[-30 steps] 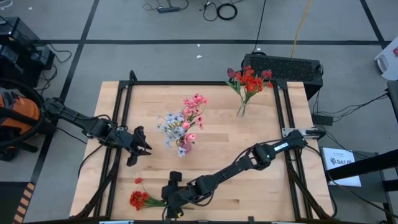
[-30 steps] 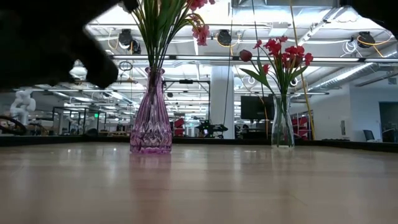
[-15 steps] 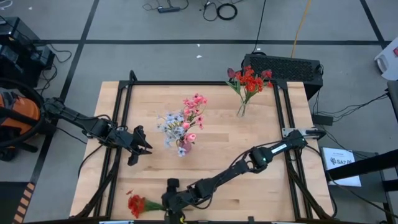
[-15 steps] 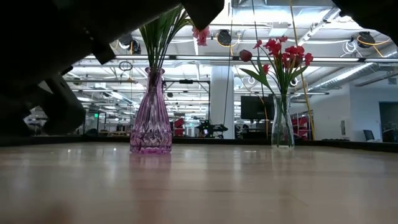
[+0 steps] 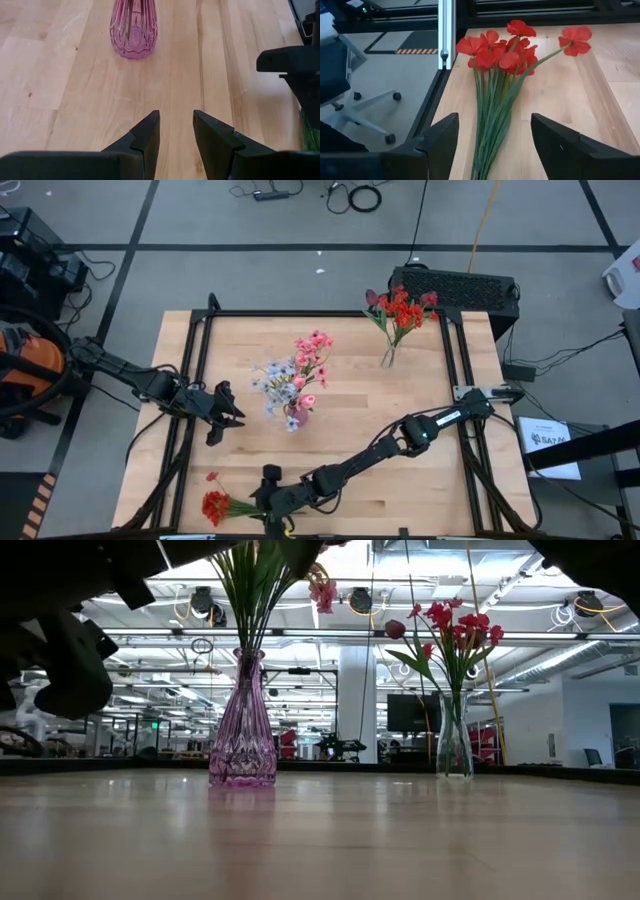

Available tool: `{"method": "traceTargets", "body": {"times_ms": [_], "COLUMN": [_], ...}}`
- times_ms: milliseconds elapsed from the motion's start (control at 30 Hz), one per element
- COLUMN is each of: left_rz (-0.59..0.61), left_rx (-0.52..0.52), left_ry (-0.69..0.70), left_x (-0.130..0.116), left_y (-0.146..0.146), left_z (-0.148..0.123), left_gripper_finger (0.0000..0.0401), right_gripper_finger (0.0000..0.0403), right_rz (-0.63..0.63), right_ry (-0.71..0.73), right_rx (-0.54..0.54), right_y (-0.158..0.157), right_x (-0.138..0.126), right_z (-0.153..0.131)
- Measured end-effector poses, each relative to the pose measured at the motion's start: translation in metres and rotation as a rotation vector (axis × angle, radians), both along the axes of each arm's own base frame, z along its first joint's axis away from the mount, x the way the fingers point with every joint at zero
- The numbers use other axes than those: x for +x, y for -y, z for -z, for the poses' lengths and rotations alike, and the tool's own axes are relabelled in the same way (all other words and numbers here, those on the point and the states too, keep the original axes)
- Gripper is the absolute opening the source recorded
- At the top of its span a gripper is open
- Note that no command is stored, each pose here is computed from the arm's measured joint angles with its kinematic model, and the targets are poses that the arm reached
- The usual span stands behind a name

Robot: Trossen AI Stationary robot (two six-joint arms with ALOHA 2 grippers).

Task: Sort flowers into vase by color
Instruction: Put the red flowers into the transparent vase

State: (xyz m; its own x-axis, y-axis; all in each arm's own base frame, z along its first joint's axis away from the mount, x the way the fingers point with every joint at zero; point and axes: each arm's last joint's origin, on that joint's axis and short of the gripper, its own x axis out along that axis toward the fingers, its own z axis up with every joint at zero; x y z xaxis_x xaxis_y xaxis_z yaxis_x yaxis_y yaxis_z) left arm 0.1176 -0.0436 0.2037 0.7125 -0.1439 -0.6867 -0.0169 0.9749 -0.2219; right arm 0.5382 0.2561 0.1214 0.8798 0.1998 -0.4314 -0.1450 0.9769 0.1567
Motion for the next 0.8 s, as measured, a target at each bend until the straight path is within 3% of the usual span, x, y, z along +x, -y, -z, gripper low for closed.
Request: {"method": "traceTargets", "body": {"times_ms": [300, 467, 600, 767, 800], "left_rz": [0.0, 0.0, 0.0, 0.0, 0.0], "left_rx": [0.001, 0.001, 0.001, 0.001, 0.001], "left_ry": [0.0, -0.001, -0.001, 0.0, 0.0], "left_x": [0.0, 0.0, 0.0, 0.0, 0.0], "left_y": [0.0, 0.0, 0.0, 0.0, 0.0], "left_z": [0.0, 0.0, 0.0, 0.0, 0.0], "left_gripper_finger": [0.0125, 0.0125, 0.0125, 0.0125, 0.0125], "right_gripper_finger": [0.0239, 0.0229, 0.0169, 0.0029, 0.0017], "right_rz": [-0.051, -0.014, 0.021, 0.053, 0.063], "right_ry": [-0.05, -0.135, -0.196, -0.299, -0.33], "right_rx": [0.005, -0.068, -0.103, -0.056, -0.038], "right_y": [-0.002, 0.001, 0.005, 0.009, 0.01], "right_x": [0.0, -0.005, -0.008, -0.013, -0.015], "right_z": [0.024, 0.036, 0.036, 0.032, 0.028]}}
